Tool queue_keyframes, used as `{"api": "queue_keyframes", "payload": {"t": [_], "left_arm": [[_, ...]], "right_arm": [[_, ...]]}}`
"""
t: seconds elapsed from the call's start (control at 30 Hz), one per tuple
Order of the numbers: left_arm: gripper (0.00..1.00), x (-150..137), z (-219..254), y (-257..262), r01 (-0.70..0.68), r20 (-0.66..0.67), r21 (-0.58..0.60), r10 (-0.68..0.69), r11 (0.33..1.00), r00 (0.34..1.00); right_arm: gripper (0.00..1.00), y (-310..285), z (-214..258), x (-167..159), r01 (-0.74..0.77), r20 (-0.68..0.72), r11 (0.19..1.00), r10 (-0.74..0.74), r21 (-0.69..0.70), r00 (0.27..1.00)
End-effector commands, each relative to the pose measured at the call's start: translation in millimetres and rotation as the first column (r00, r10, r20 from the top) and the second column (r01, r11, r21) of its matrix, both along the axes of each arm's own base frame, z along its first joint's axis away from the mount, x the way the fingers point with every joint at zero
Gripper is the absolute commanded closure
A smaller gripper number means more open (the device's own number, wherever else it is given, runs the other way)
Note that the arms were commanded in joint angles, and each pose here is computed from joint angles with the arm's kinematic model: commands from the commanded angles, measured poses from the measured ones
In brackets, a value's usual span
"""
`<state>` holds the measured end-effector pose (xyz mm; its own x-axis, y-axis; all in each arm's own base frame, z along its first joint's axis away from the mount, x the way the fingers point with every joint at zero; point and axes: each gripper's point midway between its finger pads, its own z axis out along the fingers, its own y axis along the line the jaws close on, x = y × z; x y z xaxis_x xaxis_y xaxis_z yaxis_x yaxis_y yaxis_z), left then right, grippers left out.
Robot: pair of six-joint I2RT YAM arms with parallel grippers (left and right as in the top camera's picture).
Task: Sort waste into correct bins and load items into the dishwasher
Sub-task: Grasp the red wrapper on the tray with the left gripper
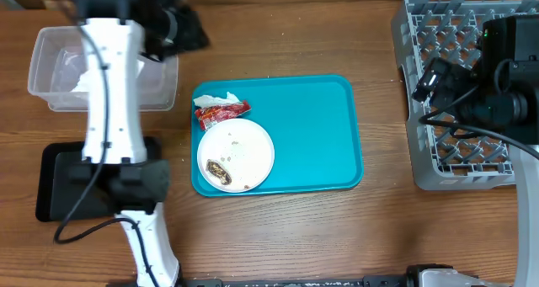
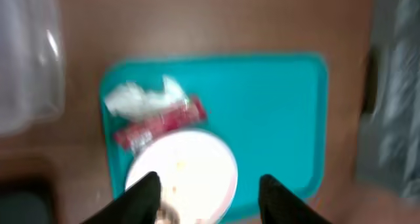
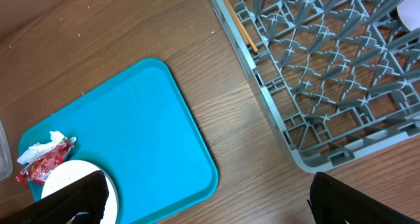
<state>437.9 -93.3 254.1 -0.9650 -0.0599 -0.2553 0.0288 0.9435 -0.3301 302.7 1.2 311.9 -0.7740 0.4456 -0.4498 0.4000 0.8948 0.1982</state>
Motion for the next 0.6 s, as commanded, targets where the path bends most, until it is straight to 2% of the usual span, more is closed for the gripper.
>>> {"api": "queue_keyframes", "payload": {"t": [0.0,0.03,0.1,0.13,0.37,0.57], "left_arm": [[0.38,-6.9,-34.0,-3.4,0.178,-0.059,0.259,-0.168,0.949,0.984],[0.33,-8.6,-40.1,-0.8,0.187,-0.077,0.330,-0.171,0.925,0.982],[0.14,-7.0,-51.6,-0.2,0.194,-0.093,0.418,-0.170,0.887,0.981],[0.10,-6.8,-57.7,-1.3,0.205,-0.104,0.444,-0.177,0.873,0.979],[0.09,-27.6,-98.8,9.5,0.322,-0.265,0.463,-0.218,0.826,0.939],[0.15,-18.6,-148.4,13.7,0.410,-0.289,0.447,-0.306,0.795,0.907]], "right_arm": [[0.00,-2.0,2.9,0.0,0.010,0.014,1.000,-0.010,-0.002,1.000],[0.00,-2.0,3.0,0.1,0.011,0.014,1.000,-0.011,-0.003,1.000],[0.00,-2.0,2.9,0.0,0.011,0.014,1.000,-0.011,-0.003,1.000],[0.00,-2.0,3.0,0.1,0.010,0.014,1.000,-0.010,-0.002,1.000],[0.00,-2.0,2.9,0.0,0.010,0.014,1.000,-0.010,-0.002,1.000],[0.00,-2.0,2.9,0.0,0.010,0.014,1.000,-0.010,-0.002,1.000]]}}
